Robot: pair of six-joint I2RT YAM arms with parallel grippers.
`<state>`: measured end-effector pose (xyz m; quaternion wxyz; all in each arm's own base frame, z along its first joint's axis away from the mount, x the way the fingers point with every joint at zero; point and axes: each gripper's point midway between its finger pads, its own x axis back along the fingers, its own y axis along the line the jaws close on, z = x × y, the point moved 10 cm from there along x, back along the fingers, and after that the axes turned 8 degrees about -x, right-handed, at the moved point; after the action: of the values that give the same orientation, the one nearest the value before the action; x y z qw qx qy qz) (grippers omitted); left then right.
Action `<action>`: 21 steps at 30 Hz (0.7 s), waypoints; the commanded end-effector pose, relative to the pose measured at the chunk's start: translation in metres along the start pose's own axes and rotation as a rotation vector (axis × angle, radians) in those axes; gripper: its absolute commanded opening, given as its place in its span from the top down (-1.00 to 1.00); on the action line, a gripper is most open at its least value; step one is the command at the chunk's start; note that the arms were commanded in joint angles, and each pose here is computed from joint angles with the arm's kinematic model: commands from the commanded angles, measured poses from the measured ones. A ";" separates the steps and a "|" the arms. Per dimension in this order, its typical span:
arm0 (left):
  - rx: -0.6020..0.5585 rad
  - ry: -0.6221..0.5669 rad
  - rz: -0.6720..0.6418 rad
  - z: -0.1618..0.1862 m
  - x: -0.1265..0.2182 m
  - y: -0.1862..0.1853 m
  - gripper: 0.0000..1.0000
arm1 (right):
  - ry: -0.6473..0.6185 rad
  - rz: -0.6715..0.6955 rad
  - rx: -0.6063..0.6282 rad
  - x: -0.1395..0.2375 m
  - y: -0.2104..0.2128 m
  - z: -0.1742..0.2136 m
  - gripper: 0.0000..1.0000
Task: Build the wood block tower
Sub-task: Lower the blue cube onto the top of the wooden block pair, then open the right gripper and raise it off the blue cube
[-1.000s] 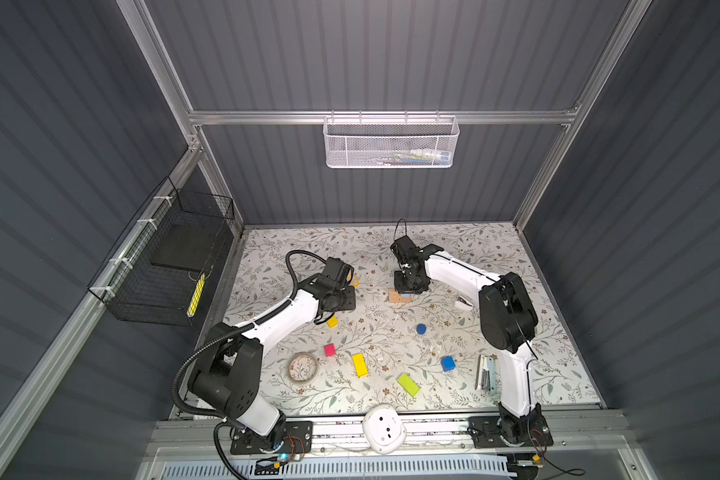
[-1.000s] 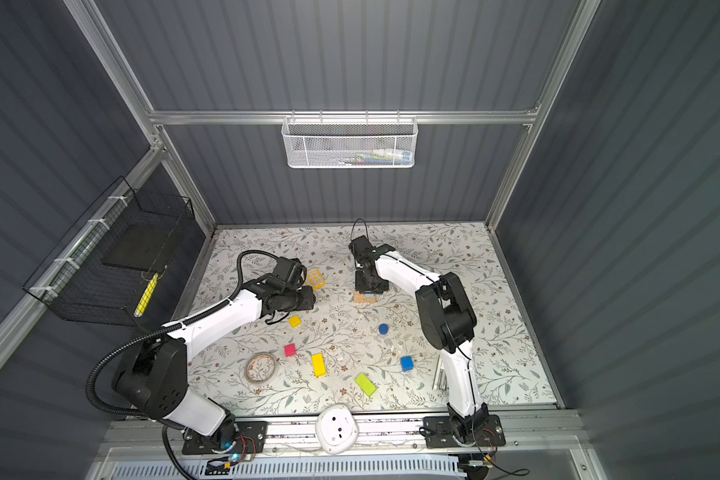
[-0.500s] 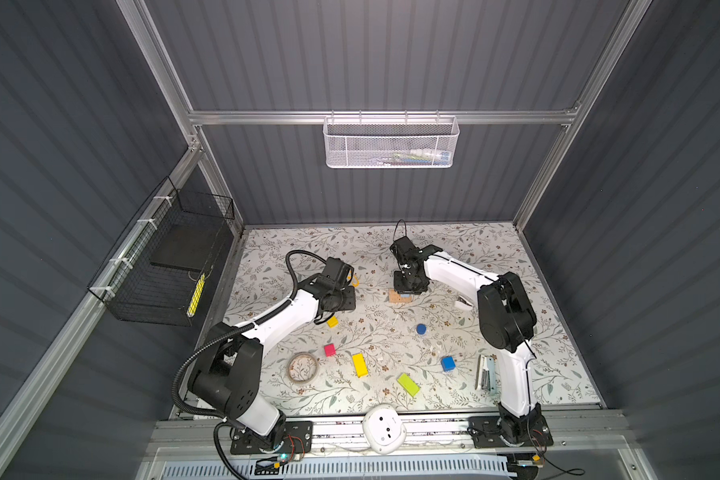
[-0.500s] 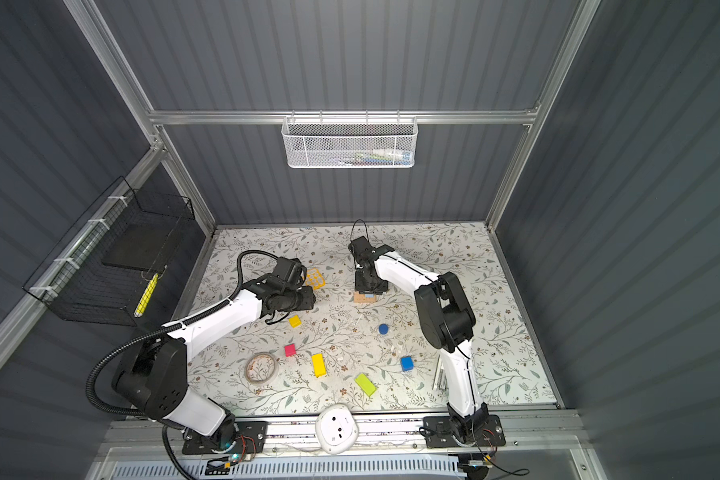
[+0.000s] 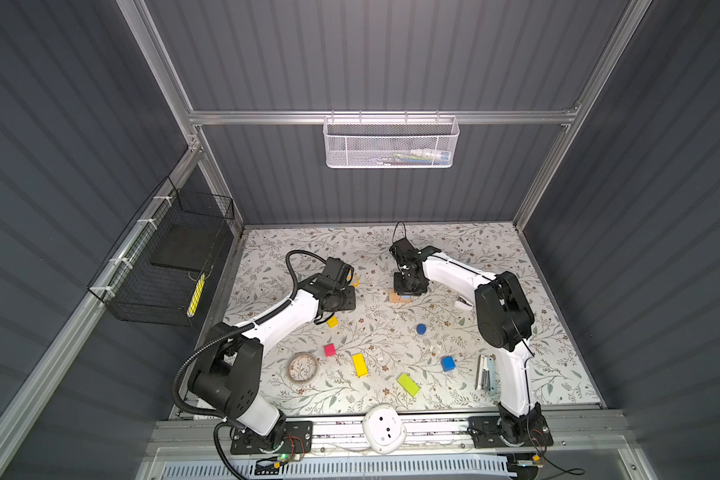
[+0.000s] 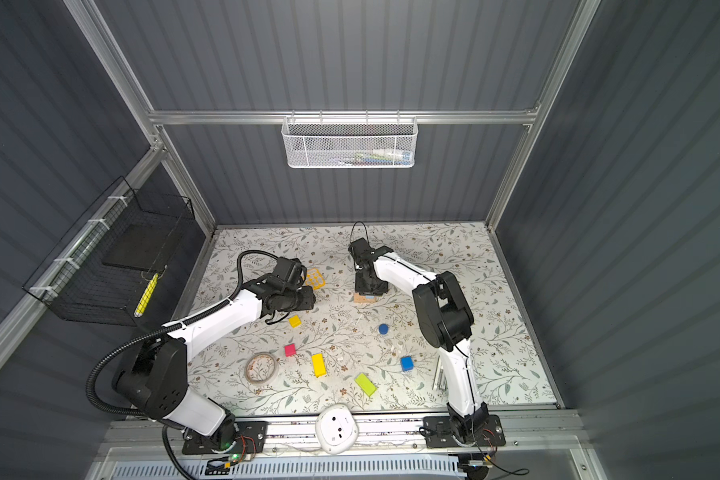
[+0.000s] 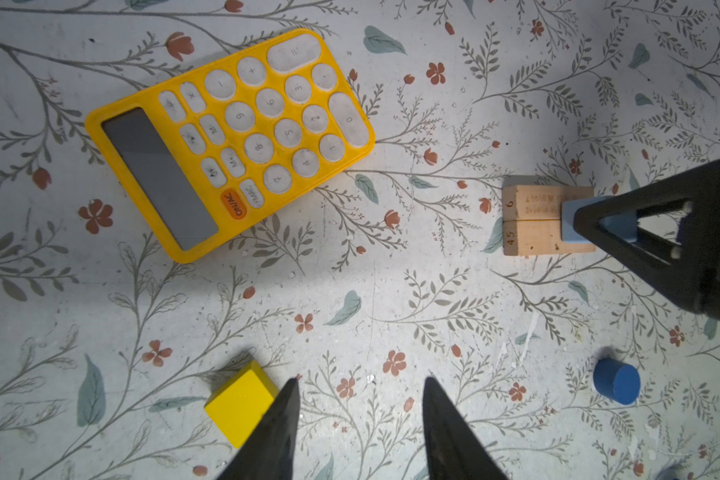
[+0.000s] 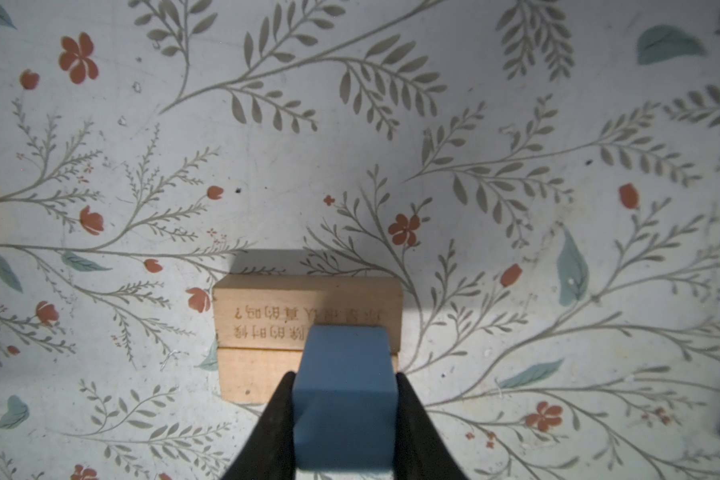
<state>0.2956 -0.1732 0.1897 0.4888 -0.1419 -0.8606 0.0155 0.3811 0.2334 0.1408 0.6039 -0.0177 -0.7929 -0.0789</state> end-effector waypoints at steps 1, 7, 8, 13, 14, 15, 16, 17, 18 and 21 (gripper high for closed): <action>-0.008 0.037 -0.004 0.006 -0.005 0.003 0.03 | 0.023 0.048 -0.011 -0.011 -0.005 0.005 1.00; -0.009 0.040 -0.002 0.006 -0.006 0.003 0.03 | 0.022 0.043 -0.011 -0.011 -0.005 0.004 0.82; -0.008 0.039 -0.002 0.005 -0.005 0.003 0.03 | 0.022 0.043 -0.012 -0.011 -0.005 0.004 0.78; -0.009 0.038 -0.001 0.005 -0.005 0.003 0.03 | 0.023 0.038 -0.013 -0.011 -0.004 0.004 0.52; -0.008 0.039 -0.002 0.005 -0.005 0.003 0.03 | 0.022 0.036 -0.011 -0.010 -0.004 0.004 0.46; -0.009 0.039 -0.001 0.005 -0.005 0.003 0.03 | 0.023 0.036 -0.013 -0.010 -0.004 0.004 0.42; -0.009 0.039 -0.001 0.005 -0.005 0.003 0.03 | 0.023 0.036 -0.013 -0.011 -0.004 0.004 0.40; -0.009 0.038 -0.001 0.005 -0.005 0.003 0.03 | 0.021 0.035 -0.012 -0.010 -0.004 0.003 0.35; -0.009 0.041 -0.002 0.006 -0.005 0.003 0.03 | 0.022 0.035 -0.013 -0.011 -0.004 0.003 0.31; -0.009 0.040 -0.002 0.006 -0.005 0.003 0.03 | 0.023 0.033 -0.012 -0.011 -0.003 0.004 0.22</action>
<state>0.2962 -0.1736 0.1867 0.4927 -0.1410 -0.8586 0.0142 0.3813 0.2330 0.1409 0.6024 -0.0220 -0.7938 -0.0805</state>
